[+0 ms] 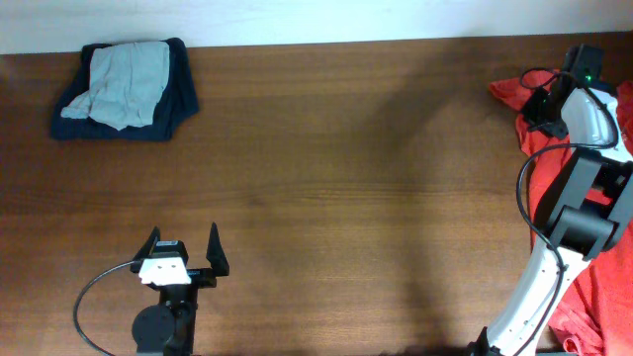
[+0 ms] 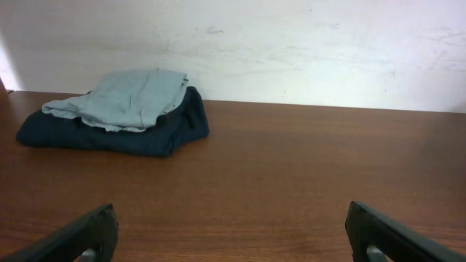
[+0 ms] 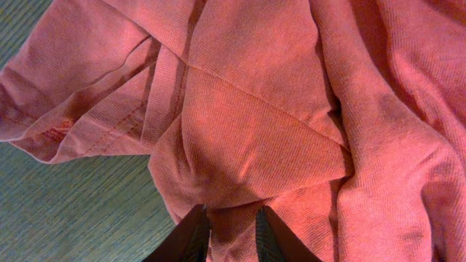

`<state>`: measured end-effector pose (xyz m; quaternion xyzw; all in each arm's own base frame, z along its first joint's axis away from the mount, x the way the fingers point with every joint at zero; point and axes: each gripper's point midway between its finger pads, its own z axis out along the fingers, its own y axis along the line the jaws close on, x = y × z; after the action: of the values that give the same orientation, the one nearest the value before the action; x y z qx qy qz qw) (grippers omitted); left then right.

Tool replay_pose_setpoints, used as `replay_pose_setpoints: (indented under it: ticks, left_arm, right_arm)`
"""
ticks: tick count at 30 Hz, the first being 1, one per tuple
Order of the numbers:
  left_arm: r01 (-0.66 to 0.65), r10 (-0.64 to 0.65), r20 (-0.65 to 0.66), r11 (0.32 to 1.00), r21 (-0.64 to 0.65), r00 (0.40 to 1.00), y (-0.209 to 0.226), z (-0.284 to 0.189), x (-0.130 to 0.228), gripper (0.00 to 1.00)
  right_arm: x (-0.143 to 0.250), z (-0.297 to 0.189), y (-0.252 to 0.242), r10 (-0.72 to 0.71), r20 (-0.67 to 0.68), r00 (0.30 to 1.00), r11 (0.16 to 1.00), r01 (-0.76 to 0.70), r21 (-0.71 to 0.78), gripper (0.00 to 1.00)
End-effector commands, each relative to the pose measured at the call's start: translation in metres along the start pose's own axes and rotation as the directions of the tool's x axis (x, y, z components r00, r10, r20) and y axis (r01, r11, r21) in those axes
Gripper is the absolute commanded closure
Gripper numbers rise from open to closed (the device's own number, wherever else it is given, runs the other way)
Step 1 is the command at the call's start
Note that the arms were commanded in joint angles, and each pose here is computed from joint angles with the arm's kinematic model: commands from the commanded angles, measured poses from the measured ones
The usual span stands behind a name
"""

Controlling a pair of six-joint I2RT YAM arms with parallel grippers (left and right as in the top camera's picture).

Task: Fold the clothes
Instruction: 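Grasp the top orange t-shirt with the right gripper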

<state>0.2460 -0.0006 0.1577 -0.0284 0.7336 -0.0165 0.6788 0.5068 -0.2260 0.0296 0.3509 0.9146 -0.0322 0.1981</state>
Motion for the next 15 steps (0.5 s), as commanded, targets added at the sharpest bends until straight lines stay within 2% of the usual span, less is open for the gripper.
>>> replay_pose_setpoints:
  ticks: [1, 7, 12, 15]
  left_arm:
    - [-0.016, 0.016, 0.001, 1.0, 0.002, 1.0, 0.0, 0.0, 0.001, 0.01]
    - [-0.016, 0.016, 0.001, 1.0, 0.002, 1.0, 0.0, 0.0, 0.001, 0.01]
    - [-0.016, 0.016, 0.001, 1.0, 0.002, 1.0, 0.0, 0.0, 0.001, 0.01]
    - [-0.016, 0.016, 0.001, 1.0, 0.002, 1.0, 0.0, 0.0, 0.001, 0.01]
  right_arm:
    - [0.001, -0.002, -0.004, 0.014, 0.002, 1.0, 1.0, -0.014, 0.014, 0.68]
    - [0.006, 0.01, -0.005, 0.015, 0.01, 1.0, 1.0, -0.015, 0.011, 0.68]
    - [0.005, 0.009, -0.005, 0.016, 0.015, 1.0, 1.0, -0.016, 0.01, 0.96]
    - [-0.002, 0.004, -0.003, 0.016, 0.029, 0.999, 1.0, -0.016, 0.005, 0.96]
